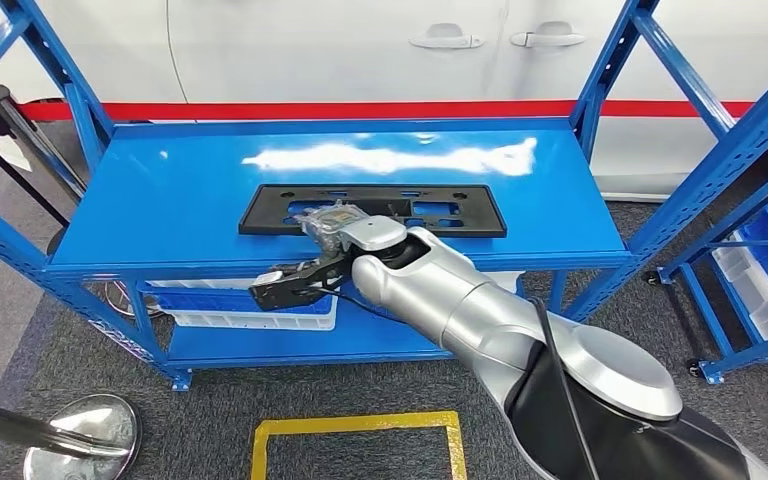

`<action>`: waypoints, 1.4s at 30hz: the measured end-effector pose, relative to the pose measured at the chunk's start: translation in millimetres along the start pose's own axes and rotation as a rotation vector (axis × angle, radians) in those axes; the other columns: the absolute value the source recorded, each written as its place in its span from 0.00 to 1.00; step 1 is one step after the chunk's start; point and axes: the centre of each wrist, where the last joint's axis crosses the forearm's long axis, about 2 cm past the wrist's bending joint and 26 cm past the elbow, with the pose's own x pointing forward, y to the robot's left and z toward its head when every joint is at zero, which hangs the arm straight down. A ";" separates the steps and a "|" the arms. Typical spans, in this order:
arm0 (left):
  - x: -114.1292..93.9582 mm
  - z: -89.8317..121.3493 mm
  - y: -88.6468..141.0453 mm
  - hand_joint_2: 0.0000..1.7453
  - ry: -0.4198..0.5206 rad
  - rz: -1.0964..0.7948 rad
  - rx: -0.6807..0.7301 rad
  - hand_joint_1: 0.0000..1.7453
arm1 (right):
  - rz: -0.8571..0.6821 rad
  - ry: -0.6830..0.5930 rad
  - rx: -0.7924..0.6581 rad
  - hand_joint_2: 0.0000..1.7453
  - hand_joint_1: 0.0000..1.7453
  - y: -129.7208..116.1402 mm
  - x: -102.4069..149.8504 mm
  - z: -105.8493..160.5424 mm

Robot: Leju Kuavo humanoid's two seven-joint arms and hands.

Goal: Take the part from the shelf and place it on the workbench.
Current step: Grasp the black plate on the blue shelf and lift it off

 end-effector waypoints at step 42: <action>7.1 -4.6 17.7 0.00 -0.028 0.034 0.014 0.00 | -0.116 0.125 0.068 0.00 0.00 29.5 -106.1 25.8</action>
